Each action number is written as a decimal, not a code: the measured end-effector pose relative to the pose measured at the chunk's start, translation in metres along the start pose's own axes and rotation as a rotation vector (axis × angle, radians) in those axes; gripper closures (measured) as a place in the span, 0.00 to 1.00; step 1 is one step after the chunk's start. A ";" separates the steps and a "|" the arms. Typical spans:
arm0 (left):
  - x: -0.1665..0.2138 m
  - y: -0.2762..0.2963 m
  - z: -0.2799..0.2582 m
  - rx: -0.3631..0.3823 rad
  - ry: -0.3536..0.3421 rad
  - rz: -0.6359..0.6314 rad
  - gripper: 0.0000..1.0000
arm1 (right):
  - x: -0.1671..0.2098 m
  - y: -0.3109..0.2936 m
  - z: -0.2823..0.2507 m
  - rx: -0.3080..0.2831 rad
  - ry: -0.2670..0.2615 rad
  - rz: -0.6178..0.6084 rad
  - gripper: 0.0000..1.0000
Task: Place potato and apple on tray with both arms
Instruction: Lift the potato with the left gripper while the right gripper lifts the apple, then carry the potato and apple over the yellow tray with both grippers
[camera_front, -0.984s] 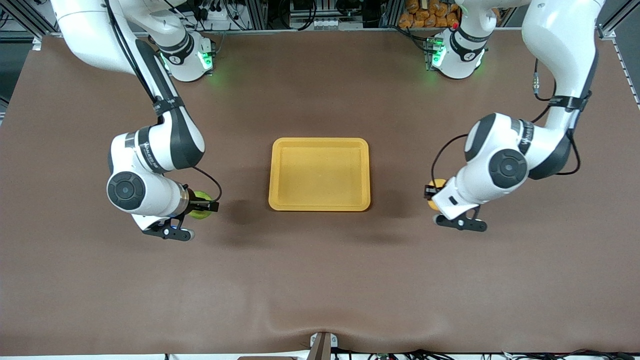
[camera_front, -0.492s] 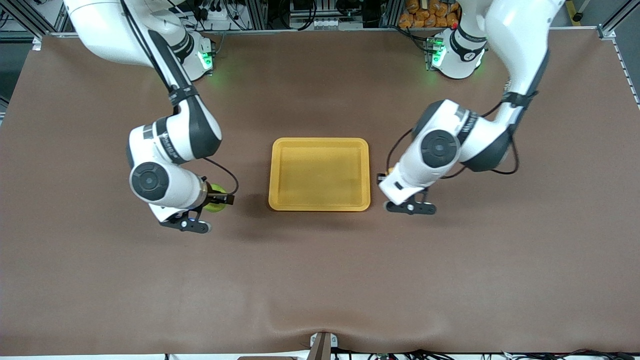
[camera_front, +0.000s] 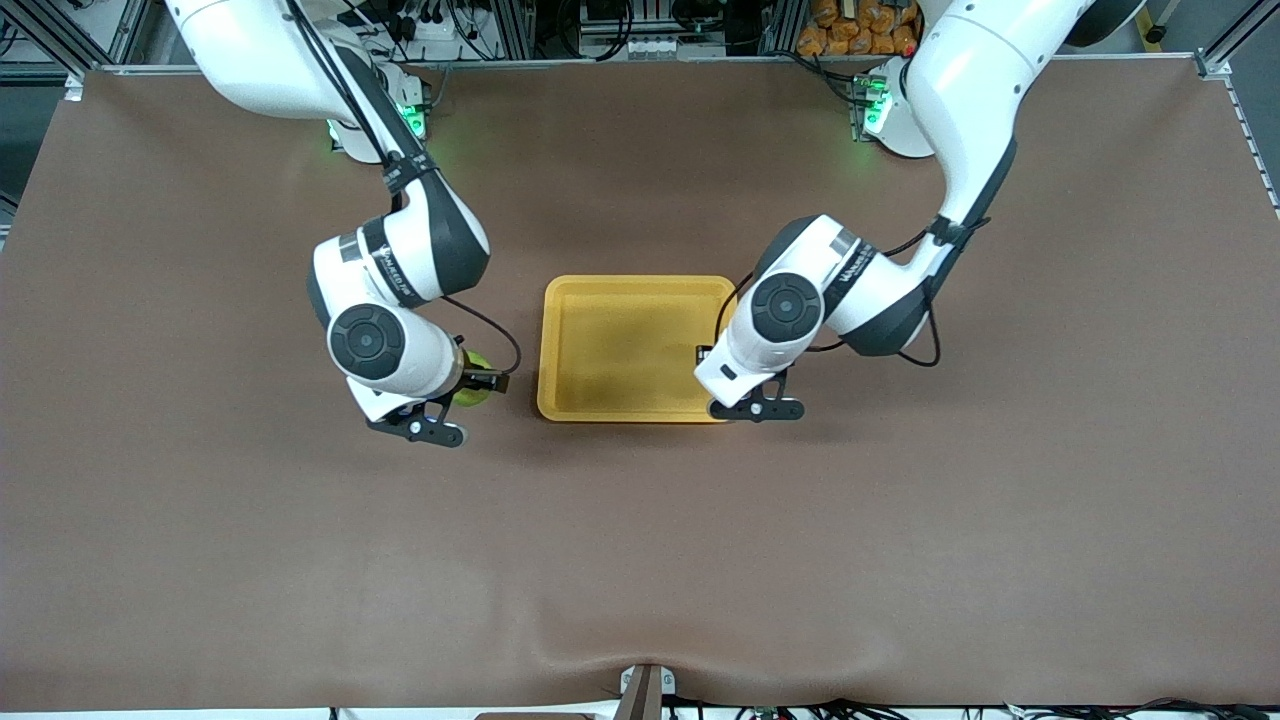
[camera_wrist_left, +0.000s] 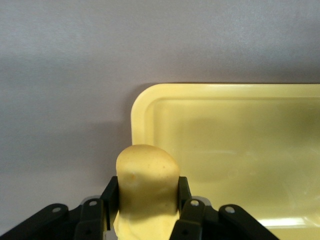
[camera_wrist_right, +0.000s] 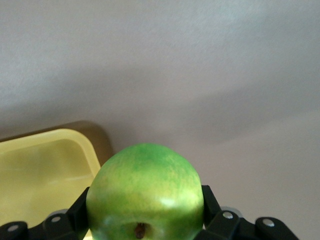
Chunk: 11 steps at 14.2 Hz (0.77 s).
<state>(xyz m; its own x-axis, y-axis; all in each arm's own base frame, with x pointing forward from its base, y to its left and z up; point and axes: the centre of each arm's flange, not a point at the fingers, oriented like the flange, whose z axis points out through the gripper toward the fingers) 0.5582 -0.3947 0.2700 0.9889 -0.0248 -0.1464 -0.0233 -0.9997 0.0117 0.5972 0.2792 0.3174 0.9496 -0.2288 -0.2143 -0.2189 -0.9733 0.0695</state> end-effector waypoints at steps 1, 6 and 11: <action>0.000 0.005 0.007 -0.008 0.004 0.006 0.50 | -0.003 -0.002 0.003 -0.002 -0.006 -0.001 0.12; -0.009 0.029 0.032 -0.007 0.009 0.018 0.50 | -0.020 -0.016 0.033 0.011 -0.019 0.003 0.12; -0.009 0.029 0.038 0.001 0.005 -0.005 0.50 | -0.043 -0.045 0.042 0.019 0.001 0.027 0.12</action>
<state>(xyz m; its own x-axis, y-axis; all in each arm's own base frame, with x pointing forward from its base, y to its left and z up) 0.5427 -0.4238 0.2342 0.9898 -0.0194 -0.1414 -0.0182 -0.9998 0.0098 0.5565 0.3316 0.2830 0.9436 -0.2550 -0.2113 -0.2486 -0.9669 0.0566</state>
